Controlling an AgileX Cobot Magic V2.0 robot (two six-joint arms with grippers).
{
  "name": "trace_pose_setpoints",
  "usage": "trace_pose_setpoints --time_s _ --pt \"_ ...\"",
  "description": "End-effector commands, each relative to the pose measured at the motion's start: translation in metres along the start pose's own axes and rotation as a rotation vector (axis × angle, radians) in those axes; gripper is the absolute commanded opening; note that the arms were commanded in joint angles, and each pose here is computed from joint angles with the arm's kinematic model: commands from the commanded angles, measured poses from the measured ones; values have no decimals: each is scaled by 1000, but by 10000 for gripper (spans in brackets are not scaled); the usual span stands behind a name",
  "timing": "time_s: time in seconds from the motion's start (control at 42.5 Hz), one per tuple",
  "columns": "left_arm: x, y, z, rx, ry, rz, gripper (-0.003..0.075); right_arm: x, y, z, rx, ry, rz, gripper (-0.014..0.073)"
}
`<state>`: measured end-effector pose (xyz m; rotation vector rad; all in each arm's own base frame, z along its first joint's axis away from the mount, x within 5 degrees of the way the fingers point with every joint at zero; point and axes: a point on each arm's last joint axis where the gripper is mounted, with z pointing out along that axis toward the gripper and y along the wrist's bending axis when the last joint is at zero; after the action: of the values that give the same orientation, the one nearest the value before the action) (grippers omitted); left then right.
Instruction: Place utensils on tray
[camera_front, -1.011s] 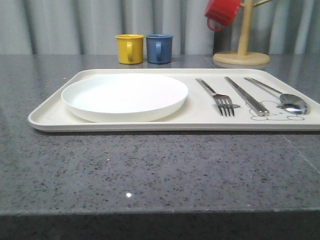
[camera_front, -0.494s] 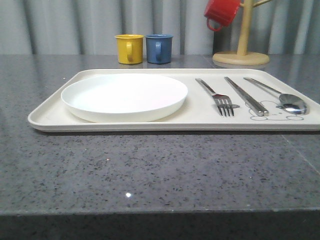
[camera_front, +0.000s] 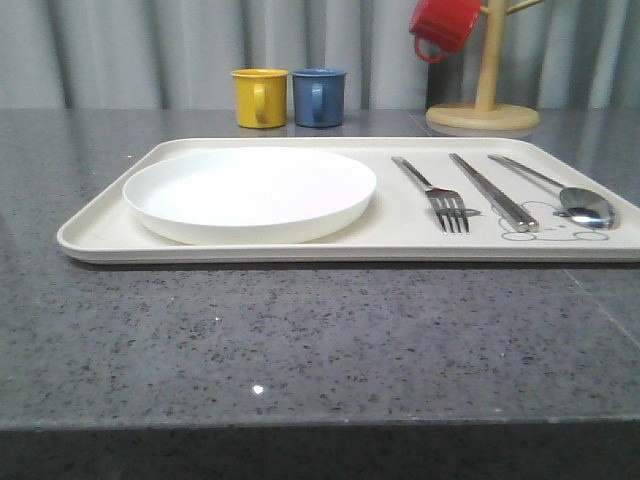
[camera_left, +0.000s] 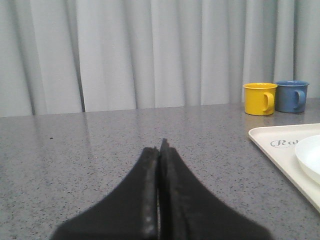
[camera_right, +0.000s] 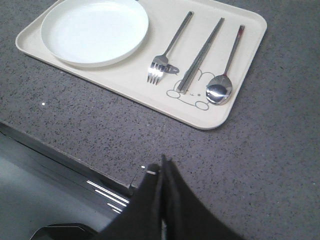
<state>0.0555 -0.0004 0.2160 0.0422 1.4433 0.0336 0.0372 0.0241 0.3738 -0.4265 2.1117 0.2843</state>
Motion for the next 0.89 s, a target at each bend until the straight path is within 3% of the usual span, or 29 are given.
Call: trace_pose_setpoints --time_s 0.0,0.376,0.447,0.705,0.87 --pt "-4 1 -2 -10 -82 -18 -20 -10 -1 -3 14 -76 1 -109" --pt "-4 1 -2 -10 -82 -18 -20 -10 -1 -3 15 -77 -1 -109" --pt "-4 1 -2 -10 -82 -18 -20 -7 -5 -1 61 -100 -26 -109" --pt "-4 1 -2 -10 -82 -18 -20 46 -21 37 274 -425 23 -109" --pt "-4 1 -2 -10 -82 -18 -20 91 -28 67 340 -547 41 -109"
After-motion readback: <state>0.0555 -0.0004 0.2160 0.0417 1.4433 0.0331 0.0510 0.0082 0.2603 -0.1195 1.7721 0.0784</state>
